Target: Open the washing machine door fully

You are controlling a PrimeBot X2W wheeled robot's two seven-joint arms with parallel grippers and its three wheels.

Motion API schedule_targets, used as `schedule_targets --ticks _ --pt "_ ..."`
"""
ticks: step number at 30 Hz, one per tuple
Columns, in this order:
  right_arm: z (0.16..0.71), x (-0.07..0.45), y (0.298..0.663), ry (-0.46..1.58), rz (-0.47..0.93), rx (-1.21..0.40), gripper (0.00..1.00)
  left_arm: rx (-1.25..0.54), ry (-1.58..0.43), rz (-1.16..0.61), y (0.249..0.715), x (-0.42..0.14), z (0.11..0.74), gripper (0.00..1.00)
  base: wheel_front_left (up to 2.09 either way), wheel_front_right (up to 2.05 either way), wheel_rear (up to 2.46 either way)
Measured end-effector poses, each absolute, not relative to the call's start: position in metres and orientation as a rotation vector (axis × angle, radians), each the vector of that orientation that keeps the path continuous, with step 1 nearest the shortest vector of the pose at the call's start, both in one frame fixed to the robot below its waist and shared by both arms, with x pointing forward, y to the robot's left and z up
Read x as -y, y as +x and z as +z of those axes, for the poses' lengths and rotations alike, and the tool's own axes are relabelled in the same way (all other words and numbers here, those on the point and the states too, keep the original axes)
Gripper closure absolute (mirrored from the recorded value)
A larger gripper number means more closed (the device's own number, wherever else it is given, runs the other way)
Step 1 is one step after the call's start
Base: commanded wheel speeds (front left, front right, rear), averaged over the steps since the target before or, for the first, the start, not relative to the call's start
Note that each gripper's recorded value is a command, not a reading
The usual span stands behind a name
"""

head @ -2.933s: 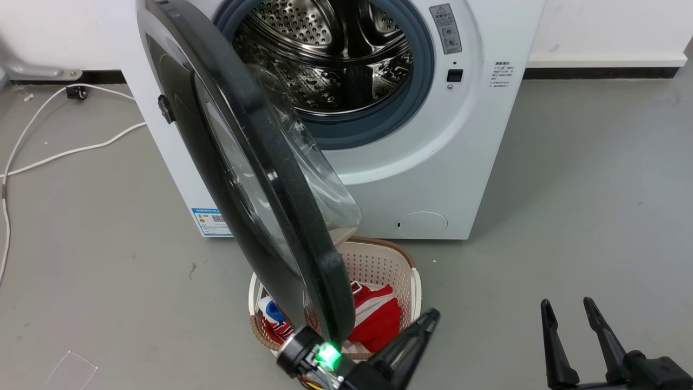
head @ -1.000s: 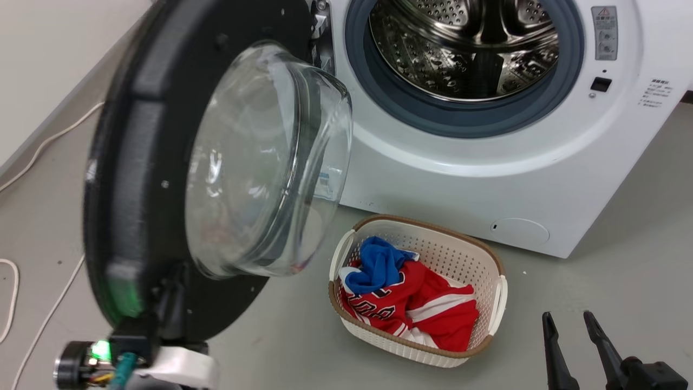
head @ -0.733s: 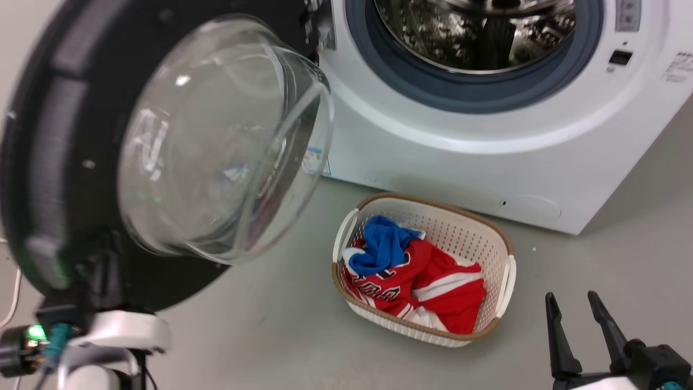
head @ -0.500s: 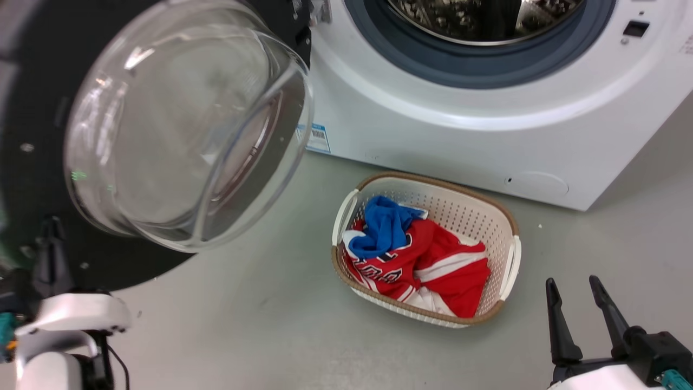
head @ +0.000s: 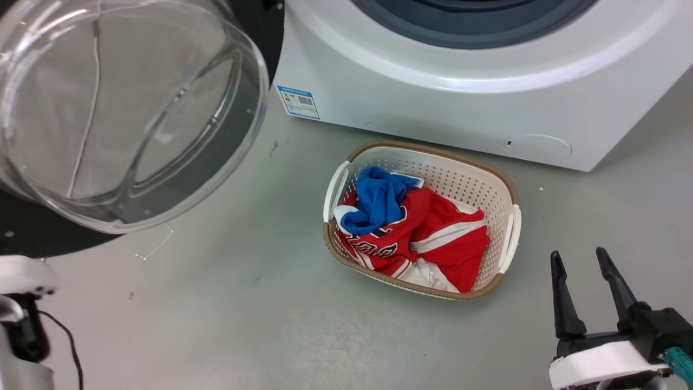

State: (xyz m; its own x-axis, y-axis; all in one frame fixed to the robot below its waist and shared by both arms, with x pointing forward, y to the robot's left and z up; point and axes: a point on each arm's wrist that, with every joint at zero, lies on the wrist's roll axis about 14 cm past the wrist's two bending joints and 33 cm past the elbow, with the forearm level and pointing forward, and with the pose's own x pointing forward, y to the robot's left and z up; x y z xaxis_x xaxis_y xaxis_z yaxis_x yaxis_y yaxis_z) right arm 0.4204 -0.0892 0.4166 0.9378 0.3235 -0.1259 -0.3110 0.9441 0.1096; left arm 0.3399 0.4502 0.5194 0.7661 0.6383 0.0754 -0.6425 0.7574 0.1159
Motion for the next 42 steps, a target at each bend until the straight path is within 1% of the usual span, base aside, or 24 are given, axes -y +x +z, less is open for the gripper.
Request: schedule_targets --ticks 7,15,25,31,38,42 --pt "0.412 0.098 0.422 0.079 0.300 -0.152 0.00 0.032 0.145 0.721 0.354 -0.472 0.525 1.00 0.00 0.00 0.00" --pt "0.410 0.105 0.424 0.073 0.279 -0.153 0.00 -0.009 0.162 0.725 0.364 -0.487 0.520 1.00 0.00 0.00 0.00" --pt "0.417 0.109 0.422 0.079 0.267 -0.138 0.00 -0.007 0.152 0.728 0.360 -0.491 0.523 1.00 0.00 0.00 0.00" --pt "0.433 0.109 0.415 0.096 0.265 -0.106 0.00 0.030 0.143 0.712 0.348 -0.485 0.535 1.00 0.00 0.00 0.00" --pt "0.469 0.113 0.403 0.109 0.258 -0.017 0.00 0.088 0.149 0.672 0.327 -0.469 0.551 1.00 0.00 0.00 0.00" --pt "0.491 0.117 0.392 0.111 0.251 0.043 0.00 0.129 0.161 0.616 0.320 -0.446 0.559 1.00 0.00 0.00 0.00"
